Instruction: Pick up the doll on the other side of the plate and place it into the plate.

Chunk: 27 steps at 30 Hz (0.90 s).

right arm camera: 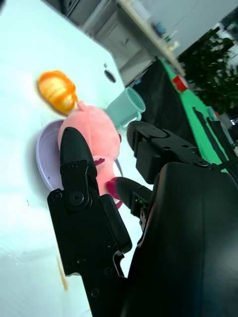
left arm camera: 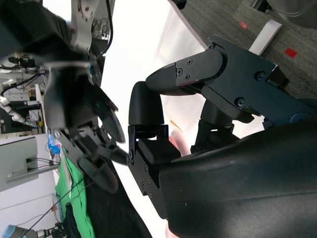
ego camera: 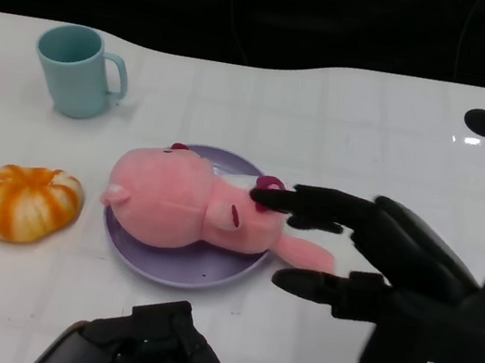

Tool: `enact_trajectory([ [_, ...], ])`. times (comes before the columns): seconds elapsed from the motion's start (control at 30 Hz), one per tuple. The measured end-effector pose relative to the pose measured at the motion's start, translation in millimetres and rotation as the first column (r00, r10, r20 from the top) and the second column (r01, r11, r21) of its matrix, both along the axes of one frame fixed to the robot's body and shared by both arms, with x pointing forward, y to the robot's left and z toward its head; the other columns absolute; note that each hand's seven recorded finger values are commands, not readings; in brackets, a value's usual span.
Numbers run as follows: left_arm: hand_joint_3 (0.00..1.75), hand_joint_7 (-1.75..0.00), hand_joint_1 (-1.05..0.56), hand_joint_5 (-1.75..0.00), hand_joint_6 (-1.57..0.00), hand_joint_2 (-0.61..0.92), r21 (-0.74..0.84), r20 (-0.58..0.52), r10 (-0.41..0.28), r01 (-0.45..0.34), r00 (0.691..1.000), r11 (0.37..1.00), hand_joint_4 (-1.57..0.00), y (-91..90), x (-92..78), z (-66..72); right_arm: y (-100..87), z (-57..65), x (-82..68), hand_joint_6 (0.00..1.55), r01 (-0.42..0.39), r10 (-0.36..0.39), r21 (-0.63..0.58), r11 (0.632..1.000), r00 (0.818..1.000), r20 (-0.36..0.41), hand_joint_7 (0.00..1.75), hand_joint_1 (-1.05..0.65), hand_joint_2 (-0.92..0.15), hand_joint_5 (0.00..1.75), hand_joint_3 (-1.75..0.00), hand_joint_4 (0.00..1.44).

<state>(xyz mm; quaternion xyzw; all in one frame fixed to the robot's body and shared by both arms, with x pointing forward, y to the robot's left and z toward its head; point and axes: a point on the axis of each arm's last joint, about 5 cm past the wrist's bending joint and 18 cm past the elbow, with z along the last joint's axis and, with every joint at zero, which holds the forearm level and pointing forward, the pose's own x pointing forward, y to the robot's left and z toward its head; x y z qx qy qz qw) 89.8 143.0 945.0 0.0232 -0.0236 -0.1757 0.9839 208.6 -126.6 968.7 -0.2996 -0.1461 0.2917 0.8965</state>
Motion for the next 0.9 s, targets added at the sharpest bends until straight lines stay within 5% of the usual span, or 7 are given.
enact_trajectory([
  [0.2,0.96,-1.39,-0.28,-1.74,-0.69,0.61,0.001,-0.006,0.005,-0.005,1.0,1.0,-0.72,1.2,-0.5,0.3,-21.2,-11.5,-18.0,0.83,0.032,-0.027,0.117,0.993,0.999,-0.038,0.31,-0.14,-0.9,1.22,-0.15,0.53],
  [0.33,0.91,-1.36,-0.3,-1.73,-0.7,0.64,0.006,-0.019,0.005,-0.005,1.0,1.0,-0.72,1.8,-1.0,0.2,-30.8,-13.7,-27.0,0.78,0.046,-0.04,0.173,0.984,0.998,-0.038,0.71,-0.02,-0.52,1.25,-0.92,0.65],
  [0.4,0.91,-1.37,-0.29,-1.74,-0.71,0.65,0.002,-0.021,0.005,-0.005,1.0,1.0,-0.71,2.3,-1.2,0.2,-35.0,-15.1,-32.1,0.81,0.059,-0.05,0.203,0.977,0.998,-0.046,0.84,0.02,-0.45,1.29,-1.09,0.72],
  [0.63,0.88,-1.34,-0.31,-1.72,-0.7,0.66,0.011,-0.009,0.014,-0.014,1.0,1.0,-0.7,6.3,-1.2,0.1,-49.0,-18.0,-50.6,0.92,0.109,-0.089,0.251,0.962,0.992,-0.087,1.14,0.15,-0.36,1.52,-1.44,0.9],
  [0.9,0.8,-1.33,-0.31,-1.69,-0.72,0.69,0.043,0.009,0.019,-0.02,1.0,0.999,-0.71,11.8,-1.3,-3.6,-55.3,-18.9,-67.4,0.85,0.16,-0.125,0.261,0.952,0.981,-0.145,1.55,0.18,-0.22,1.74,-1.67,0.99],
])
